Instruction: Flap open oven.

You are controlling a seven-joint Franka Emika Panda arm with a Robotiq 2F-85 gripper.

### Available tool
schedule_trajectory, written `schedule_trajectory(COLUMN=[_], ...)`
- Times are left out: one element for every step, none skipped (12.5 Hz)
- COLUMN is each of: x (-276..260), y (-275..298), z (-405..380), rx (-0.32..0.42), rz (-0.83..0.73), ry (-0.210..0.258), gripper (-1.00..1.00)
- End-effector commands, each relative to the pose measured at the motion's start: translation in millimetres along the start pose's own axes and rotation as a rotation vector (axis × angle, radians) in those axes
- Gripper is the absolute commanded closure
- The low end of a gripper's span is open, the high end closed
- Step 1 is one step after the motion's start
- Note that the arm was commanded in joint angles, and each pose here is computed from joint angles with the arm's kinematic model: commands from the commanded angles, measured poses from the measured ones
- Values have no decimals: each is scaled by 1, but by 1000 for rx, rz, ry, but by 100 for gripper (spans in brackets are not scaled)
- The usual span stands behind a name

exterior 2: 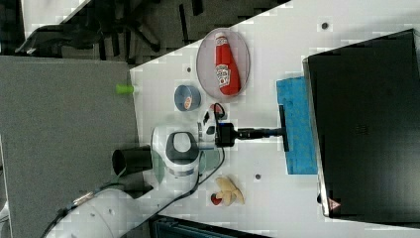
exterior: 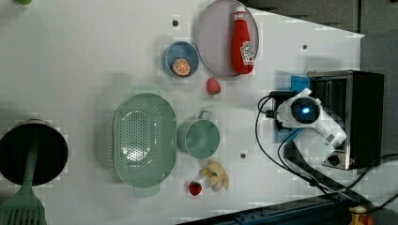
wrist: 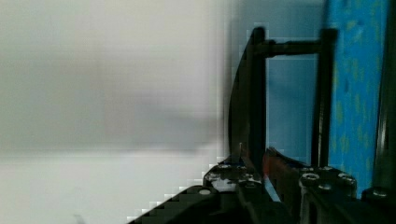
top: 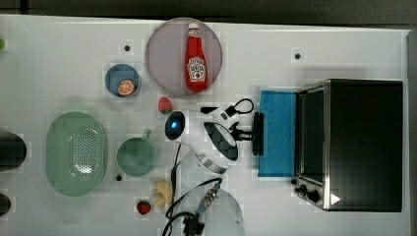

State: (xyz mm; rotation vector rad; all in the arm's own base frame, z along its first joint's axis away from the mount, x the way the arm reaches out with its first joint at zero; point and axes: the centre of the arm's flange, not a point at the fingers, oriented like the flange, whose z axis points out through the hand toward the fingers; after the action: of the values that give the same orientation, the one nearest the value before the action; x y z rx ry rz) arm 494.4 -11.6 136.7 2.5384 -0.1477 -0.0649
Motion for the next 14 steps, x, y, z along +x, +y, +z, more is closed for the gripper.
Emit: schedule_trajectory(x=[37,39,40,39,38,34,30,24,17,10,5,1,-5,-11], y=[54,66,77,88,100,111,123,136,150,166,184,203,218,230], z=[-88,-106,-123,-138,-153,-167,-182,-198,-217,-237,-261,-285,-302,-316], rx=[174,229,272,309,341,373,413,458,504,541,566,579,575,562], rz=[318,398,461,514,561,608,658,708,750,778,793,801,800,797], ry=[71,54,39,26,9,-17,-52,-97,-144,-175,-162,-144,-157,-181], gripper=[65,65,65,65,65,65,65,65,65,65,65,65,65,65])
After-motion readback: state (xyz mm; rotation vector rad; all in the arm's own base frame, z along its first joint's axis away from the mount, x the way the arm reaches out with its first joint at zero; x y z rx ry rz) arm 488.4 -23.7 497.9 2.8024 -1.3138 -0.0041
